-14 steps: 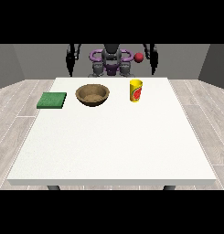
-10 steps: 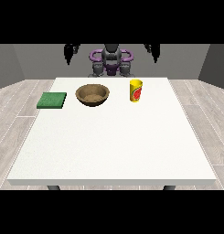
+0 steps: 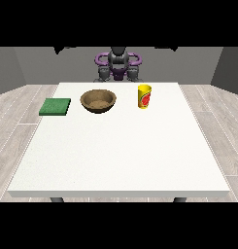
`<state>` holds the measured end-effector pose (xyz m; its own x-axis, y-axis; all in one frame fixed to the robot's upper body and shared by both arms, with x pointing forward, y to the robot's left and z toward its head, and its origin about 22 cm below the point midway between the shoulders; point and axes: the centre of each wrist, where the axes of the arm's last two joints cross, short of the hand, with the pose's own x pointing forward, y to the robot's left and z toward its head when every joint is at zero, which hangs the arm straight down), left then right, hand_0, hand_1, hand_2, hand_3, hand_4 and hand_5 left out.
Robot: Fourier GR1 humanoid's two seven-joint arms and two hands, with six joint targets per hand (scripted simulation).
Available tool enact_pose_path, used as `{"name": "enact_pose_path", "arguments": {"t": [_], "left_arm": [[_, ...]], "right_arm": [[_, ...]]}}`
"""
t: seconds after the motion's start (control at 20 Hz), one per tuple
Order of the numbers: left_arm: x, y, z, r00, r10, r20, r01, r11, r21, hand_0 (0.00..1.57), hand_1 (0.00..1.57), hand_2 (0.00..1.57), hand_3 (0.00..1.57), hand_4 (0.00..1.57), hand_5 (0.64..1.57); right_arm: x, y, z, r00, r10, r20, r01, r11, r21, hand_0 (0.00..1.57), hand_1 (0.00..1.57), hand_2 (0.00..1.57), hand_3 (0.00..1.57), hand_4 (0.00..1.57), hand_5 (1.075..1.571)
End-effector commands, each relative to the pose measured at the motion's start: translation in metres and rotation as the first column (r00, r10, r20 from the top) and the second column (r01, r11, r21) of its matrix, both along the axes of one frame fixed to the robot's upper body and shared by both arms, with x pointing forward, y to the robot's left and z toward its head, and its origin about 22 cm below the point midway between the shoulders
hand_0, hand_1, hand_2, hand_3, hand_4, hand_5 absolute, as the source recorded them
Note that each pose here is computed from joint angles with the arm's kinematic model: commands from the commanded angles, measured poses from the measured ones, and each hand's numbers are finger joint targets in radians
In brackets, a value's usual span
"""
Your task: Pick the cup and pour the ball into the bowl, then pick the bowl and place it on the pad
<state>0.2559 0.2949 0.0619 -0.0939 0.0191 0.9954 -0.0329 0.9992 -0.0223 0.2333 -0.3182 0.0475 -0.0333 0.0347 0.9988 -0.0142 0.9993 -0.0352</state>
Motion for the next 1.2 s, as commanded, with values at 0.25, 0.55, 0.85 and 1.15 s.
{"name": "enact_pose_path", "arguments": {"t": [0.25,0.55,0.85,1.15], "left_arm": [[0.022,0.003,-0.001,0.989,0.02,0.148,-0.019,1.0,-0.008,0.0,0.0,0.0,0.0,0.0,1.539],[0.027,0.016,-0.04,0.97,0.055,0.236,-0.059,0.998,0.011,0.0,0.0,0.0,0.0,0.0,1.524],[0.028,-0.023,-0.094,0.972,0.044,0.23,-0.046,0.999,0.006,0.0,0.0,0.0,0.0,0.0,1.519],[0.052,-0.026,-0.11,0.941,0.109,0.32,-0.116,0.993,0.004,0.0,0.0,0.0,0.0,0.0,1.53]], "right_arm": [[0.011,-0.012,0.007,0.99,0.041,0.133,-0.042,0.999,0.004,0.0,0.0,0.0,0.0,0.0,1.569],[0.016,-0.002,-0.006,0.978,0.065,0.201,-0.069,0.998,0.01,0.0,0.0,0.0,0.0,0.0,1.57],[0.024,0.01,-0.009,0.976,0.053,0.214,-0.055,0.998,0.005,0.0,0.0,0.0,0.0,0.0,1.571],[0.032,-0.009,-0.004,0.951,0.094,0.295,-0.102,0.995,0.011,0.0,0.0,0.0,0.0,0.0,1.57]]}}
